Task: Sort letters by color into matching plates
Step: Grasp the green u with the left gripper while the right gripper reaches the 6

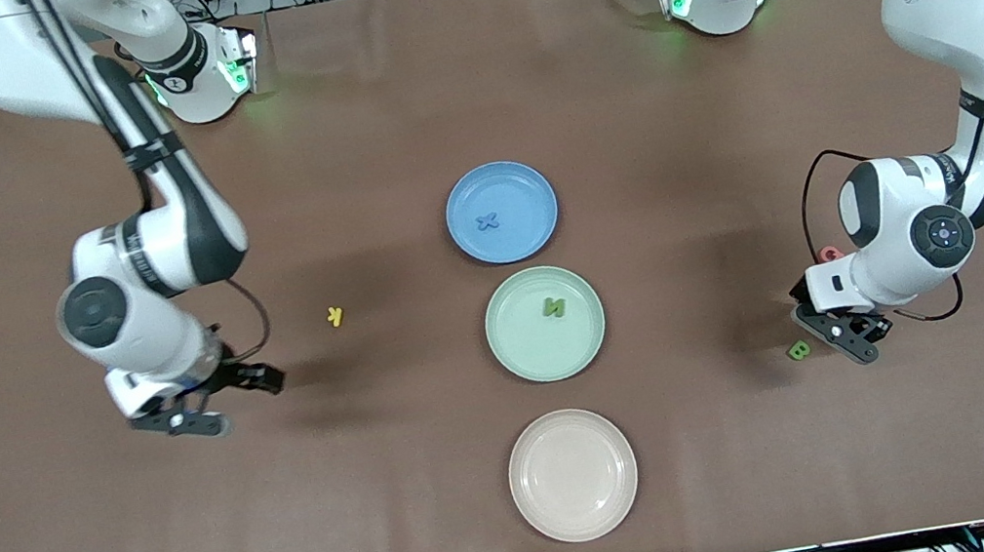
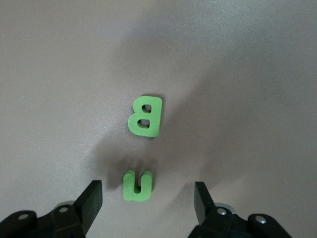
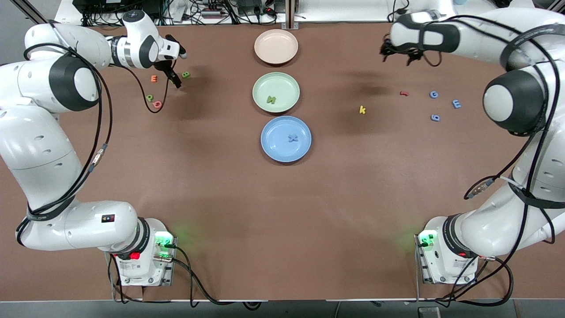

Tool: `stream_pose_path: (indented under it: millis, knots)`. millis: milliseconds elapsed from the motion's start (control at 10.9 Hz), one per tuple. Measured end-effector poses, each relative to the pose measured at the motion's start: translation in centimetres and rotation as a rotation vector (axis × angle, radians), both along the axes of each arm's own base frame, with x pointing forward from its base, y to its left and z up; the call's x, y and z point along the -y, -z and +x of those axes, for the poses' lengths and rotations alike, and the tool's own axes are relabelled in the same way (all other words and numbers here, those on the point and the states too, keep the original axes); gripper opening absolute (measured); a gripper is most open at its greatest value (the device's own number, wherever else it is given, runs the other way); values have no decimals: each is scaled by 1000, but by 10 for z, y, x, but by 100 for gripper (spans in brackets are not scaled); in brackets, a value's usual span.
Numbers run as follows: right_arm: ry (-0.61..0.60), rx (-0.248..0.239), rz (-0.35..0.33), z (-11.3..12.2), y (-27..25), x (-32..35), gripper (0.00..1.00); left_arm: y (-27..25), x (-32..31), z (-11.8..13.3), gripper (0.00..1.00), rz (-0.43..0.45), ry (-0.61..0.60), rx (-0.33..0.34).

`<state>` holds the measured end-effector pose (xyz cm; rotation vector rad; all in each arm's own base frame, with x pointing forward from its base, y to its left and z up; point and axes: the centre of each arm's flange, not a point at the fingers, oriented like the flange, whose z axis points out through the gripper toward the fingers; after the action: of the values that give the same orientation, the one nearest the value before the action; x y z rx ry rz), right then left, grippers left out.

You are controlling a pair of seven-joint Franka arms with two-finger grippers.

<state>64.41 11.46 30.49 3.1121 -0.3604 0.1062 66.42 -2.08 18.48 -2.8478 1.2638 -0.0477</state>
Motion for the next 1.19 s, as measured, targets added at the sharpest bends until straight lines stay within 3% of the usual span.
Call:
stream_pose_path:
  millis: [366, 549, 732, 1006, 1098, 1189]
  knots:
    - [-105, 5, -12, 0, -17, 111, 100, 4, -1, -1, 80, -1, -1, -5]
    - [-131, -19, -11, -15, -12, 144, 100, 5, -2, -1, 78, -1, -3, -7]
    - [-119, -49, -4, -30, -2, 159, 100, 7, -2, -1, 67, -1, -3, -9]
    - [-91, -70, -2, -54, 27, 181, 100, 7, -2, -1, 64, -1, -3, -9]
    - [-90, -65, -5, -67, 44, 189, 100, 7, -2, -1, 57, -2, -3, -8]
    - [-94, -73, -6, -79, 58, 197, 100, 6, -2, -1, 42, -2, -3, -6]
